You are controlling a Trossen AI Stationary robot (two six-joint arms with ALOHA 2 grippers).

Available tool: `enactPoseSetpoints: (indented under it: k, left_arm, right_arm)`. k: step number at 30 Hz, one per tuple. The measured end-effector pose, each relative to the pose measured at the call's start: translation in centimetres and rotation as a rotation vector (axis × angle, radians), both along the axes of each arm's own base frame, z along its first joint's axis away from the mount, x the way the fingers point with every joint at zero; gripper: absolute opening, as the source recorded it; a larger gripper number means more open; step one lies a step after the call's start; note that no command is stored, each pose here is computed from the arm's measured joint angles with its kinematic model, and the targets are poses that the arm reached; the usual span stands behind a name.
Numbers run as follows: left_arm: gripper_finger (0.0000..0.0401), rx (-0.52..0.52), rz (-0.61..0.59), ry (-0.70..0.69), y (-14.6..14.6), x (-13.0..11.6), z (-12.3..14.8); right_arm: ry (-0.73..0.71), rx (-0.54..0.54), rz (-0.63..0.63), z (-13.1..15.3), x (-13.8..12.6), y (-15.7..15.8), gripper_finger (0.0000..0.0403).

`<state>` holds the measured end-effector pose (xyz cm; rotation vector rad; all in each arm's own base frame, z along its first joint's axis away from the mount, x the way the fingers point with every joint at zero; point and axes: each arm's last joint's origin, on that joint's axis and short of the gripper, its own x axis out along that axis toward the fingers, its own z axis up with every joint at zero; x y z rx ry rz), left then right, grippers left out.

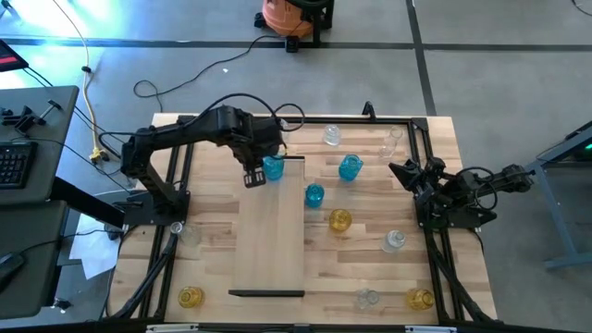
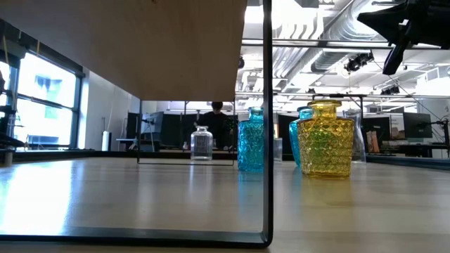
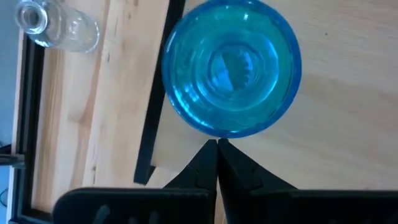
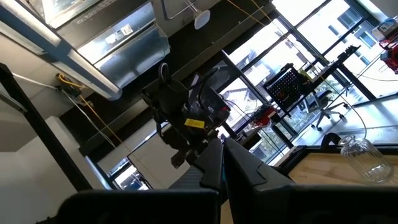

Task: Sort vases onto shelf
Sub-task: Put the left blue vase on the shelf

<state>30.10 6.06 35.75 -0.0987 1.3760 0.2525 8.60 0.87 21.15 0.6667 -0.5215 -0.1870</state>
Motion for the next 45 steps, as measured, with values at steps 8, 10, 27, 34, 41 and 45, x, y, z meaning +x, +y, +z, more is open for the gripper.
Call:
enactPoseSetpoints:
  k: [8, 10, 27, 34, 41, 45]
  left_arm:
    - [0.0, -0.017, -0.014, -0.013, 0.0, 0.8, -0.5]
    - [0.0, -0.015, -0.016, -0.023, 0.1, 1.0, -0.6]
    - [0.0, -0.008, 0.007, -0.087, 0.3, 1.6, -0.5]
    - [0.0, -0.004, 0.007, -0.104, 0.3, 1.7, -0.4]
    - [0.0, -0.003, 0.011, -0.12, 0.3, 1.9, -0.4]
    - [0.0, -0.022, 0.005, -0.155, 0.3, 2.1, -0.3]
  right_arm:
    - [0.001, 0.0, 0.0, 0.0, 0.0, 0.0, 0.0]
    - [0.0, 0.0, 0.0, 0.0, 0.0, 0.0, 0.0]
    - [0.007, -0.013, -0.013, 0.0, 0.0, 0.0, 0.0]
    - [0.007, -0.013, -0.013, 0.0, 0.0, 0.0, 0.0]
    - [0.007, -0.013, -0.013, 0.0, 0.0, 0.0, 0.0]
    - [0.007, -0.013, -0.014, 0.0, 0.0, 0.0, 0.0]
